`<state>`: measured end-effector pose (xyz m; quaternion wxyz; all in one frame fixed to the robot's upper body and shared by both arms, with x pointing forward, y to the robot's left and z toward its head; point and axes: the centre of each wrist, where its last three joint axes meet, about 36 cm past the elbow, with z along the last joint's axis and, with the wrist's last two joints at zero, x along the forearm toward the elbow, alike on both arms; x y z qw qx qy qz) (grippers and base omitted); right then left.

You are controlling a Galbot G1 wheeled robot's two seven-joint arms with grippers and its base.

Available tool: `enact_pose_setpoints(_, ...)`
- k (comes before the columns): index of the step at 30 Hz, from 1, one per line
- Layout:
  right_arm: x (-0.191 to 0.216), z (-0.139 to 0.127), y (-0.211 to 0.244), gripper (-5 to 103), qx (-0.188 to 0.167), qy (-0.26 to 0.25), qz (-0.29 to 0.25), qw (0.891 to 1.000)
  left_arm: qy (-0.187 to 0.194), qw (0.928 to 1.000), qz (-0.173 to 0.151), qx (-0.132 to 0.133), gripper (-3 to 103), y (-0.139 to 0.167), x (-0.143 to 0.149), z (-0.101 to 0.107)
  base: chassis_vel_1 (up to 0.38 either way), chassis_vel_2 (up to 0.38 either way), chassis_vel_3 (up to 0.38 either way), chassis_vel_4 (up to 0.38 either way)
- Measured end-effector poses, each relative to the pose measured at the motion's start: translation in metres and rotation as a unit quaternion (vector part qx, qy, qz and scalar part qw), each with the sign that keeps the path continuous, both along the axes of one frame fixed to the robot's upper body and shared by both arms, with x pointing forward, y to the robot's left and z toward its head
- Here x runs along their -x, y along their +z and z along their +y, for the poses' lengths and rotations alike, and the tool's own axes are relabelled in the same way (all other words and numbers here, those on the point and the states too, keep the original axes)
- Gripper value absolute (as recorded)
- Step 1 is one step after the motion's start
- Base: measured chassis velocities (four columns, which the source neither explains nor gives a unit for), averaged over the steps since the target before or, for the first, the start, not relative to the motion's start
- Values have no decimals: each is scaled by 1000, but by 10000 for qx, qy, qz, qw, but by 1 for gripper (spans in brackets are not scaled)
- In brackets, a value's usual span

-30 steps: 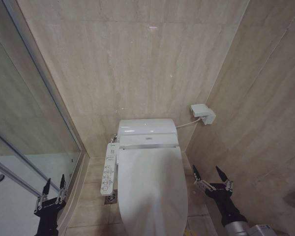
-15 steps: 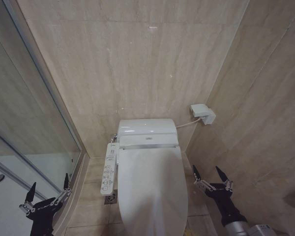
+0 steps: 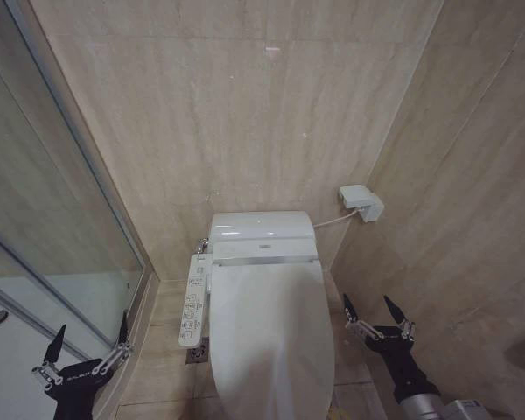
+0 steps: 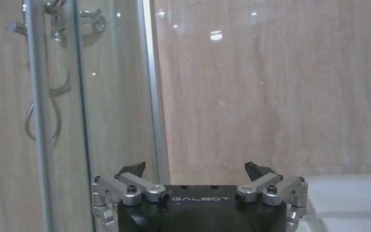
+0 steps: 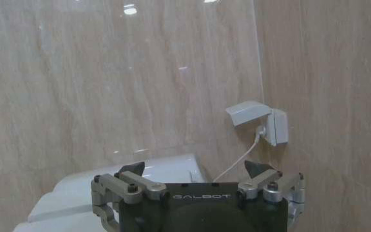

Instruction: Open the toilet lid, clean the toilet bowl with a toilet brush, close the toilet lid, and flush.

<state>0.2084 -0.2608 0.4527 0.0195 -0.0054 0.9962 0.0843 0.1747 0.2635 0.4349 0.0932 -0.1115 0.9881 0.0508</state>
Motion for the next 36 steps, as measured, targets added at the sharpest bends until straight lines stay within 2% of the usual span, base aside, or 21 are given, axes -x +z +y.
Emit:
enact_pose_setpoints(7,0,0,0,100,0,0,0,10000,-19,9998,-32,-219,100,2,1,1,0,0,0,0)
enact_pose_setpoints(21,0,0,0,100,0,0,0,10000,-151,9996,-126,-224,100,-1,2,-2,0,0,0,0)
enact_pose_setpoints(29,0,0,0,100,0,0,0,10000,-237,9986,-161,-434,100,-4,2,-1,0,0,0,0)
enact_pose_setpoints(36,0,0,0,100,0,0,0,10000,-246,9985,-162,-463,100,-4,2,-1,0,0,0,0)
